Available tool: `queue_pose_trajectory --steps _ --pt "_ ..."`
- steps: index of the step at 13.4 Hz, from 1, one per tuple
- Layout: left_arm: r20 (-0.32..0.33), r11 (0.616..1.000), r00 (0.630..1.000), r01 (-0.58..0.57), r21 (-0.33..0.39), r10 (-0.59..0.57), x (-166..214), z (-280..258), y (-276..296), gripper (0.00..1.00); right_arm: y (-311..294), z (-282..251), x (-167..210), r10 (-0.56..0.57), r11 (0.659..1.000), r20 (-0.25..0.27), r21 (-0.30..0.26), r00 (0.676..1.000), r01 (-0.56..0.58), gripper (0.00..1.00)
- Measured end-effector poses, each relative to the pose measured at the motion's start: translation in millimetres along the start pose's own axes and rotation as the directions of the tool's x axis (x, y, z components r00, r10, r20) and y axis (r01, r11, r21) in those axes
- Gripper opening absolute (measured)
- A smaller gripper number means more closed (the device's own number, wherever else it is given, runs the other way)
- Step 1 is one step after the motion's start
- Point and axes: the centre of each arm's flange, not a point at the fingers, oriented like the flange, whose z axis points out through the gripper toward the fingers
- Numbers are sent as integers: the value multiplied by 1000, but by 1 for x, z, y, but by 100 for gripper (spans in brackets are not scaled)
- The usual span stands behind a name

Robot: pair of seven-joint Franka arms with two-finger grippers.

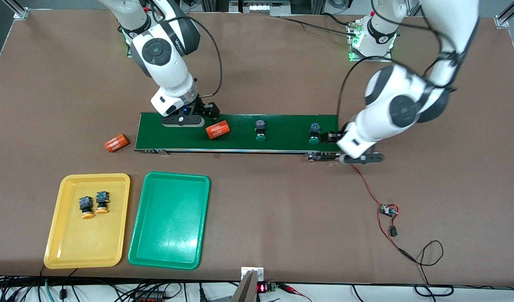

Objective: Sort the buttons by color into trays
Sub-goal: 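Place the green button on the belt while the right gripper reaches the cylinder, then withdraw the left gripper while the right gripper moves over the green button, then lower the right gripper onto the green button on the belt and grasp it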

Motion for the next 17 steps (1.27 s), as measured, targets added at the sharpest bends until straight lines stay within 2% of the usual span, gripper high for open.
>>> queue_pose_trajectory --steps 2,5,7,9,12,14,17 --pt "-27 998 998 -56 38 57 3 -42 -44 100 -17 2 -14 -36 999 -8 -23 999 36 100" --pt "30 992 995 -97 78 95 -5 -97 -93 100 -36 12 -36 -50 994 -23 -98 998 48 100" --pt "44 981 991 -134 138 130 -9 -141 -107 100 -50 23 -50 -40 993 -23 -113 999 37 100" --pt "19 971 989 -148 189 147 -10 -168 -107 100 -61 29 -57 -40 992 -15 -117 999 38 100" --pt "-66 981 993 -81 175 93 -4 -192 -130 100 -75 28 -52 -18 990 2 -142 1000 18 100" --pt "-123 989 991 -33 148 51 -2 -208 -158 100 -84 29 -46 20 990 2 -138 1000 -19 100" --pt "-128 989 991 -24 143 43 -12 -214 -165 100 -93 38 -39 65 990 13 -126 998 -63 100"
